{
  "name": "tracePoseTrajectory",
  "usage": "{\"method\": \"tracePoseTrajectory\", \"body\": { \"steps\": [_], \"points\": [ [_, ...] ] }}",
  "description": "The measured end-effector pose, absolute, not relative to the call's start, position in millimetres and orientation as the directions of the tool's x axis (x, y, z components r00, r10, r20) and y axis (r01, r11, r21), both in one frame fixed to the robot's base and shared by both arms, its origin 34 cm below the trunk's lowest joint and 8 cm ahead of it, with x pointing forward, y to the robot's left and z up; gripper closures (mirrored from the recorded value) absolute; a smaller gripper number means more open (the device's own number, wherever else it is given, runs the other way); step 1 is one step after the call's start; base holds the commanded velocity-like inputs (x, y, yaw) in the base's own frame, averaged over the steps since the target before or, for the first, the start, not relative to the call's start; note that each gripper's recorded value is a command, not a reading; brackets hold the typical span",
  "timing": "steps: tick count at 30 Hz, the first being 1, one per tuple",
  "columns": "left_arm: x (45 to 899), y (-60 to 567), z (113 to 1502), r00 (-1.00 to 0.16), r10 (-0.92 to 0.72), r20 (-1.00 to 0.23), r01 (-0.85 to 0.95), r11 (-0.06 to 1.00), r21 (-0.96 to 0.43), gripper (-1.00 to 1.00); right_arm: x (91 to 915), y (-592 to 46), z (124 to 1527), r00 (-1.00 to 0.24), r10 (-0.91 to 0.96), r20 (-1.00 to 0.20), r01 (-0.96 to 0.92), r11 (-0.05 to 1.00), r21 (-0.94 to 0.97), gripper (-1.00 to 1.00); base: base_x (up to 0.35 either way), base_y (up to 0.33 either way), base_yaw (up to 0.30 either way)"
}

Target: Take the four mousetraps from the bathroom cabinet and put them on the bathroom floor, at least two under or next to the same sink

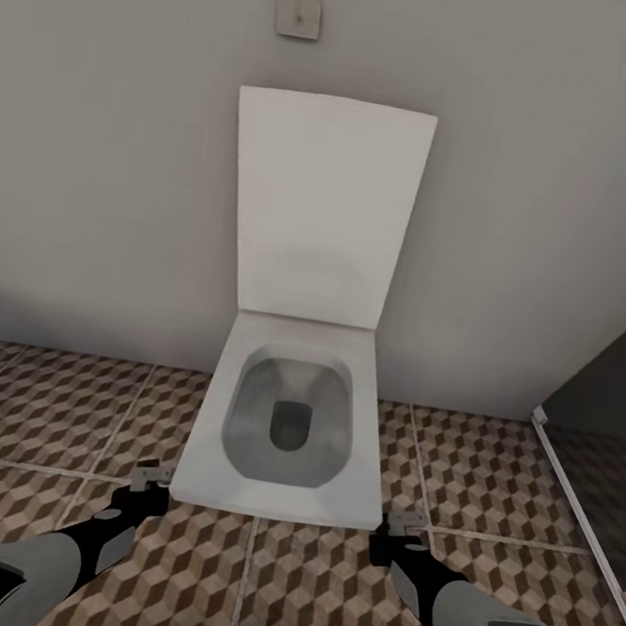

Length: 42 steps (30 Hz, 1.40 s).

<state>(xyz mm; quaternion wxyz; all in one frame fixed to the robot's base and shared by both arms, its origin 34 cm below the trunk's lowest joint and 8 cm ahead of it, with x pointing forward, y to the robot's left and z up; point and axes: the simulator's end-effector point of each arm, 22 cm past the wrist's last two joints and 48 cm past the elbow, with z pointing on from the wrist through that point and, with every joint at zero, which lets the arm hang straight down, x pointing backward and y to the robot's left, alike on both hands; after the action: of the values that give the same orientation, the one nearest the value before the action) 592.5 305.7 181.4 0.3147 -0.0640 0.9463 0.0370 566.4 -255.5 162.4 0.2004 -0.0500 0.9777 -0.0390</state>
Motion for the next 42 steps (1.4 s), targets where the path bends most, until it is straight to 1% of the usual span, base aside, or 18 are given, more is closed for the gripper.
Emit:
{"method": "tracePoseTrajectory", "body": {
  "steps": [11,26,34,42],
  "points": [
    [583,306,166,-0.811,-0.097,-0.577,-0.143,0.989,0.034,1.00,556,-254,148,-0.926,-0.115,-0.361,-0.087,0.992,-0.092,1.00,0.000,0.000,0.000],
    [584,307,167,-0.810,-0.094,-0.579,-0.141,0.989,0.037,1.00,556,-251,148,-0.926,-0.116,-0.360,-0.090,0.992,-0.090,1.00,0.000,0.000,0.000],
    [573,307,150,-0.828,-0.094,-0.553,-0.140,0.989,0.042,1.00,545,-251,132,-0.937,-0.116,-0.330,-0.093,0.992,-0.086,1.00,0.000,0.000,0.000],
    [574,307,150,-0.827,-0.093,-0.554,-0.140,0.989,0.042,1.00,545,-251,132,-0.937,-0.117,-0.330,-0.093,0.992,-0.086,1.00,0.000,0.000,0.000]
  ]
}}
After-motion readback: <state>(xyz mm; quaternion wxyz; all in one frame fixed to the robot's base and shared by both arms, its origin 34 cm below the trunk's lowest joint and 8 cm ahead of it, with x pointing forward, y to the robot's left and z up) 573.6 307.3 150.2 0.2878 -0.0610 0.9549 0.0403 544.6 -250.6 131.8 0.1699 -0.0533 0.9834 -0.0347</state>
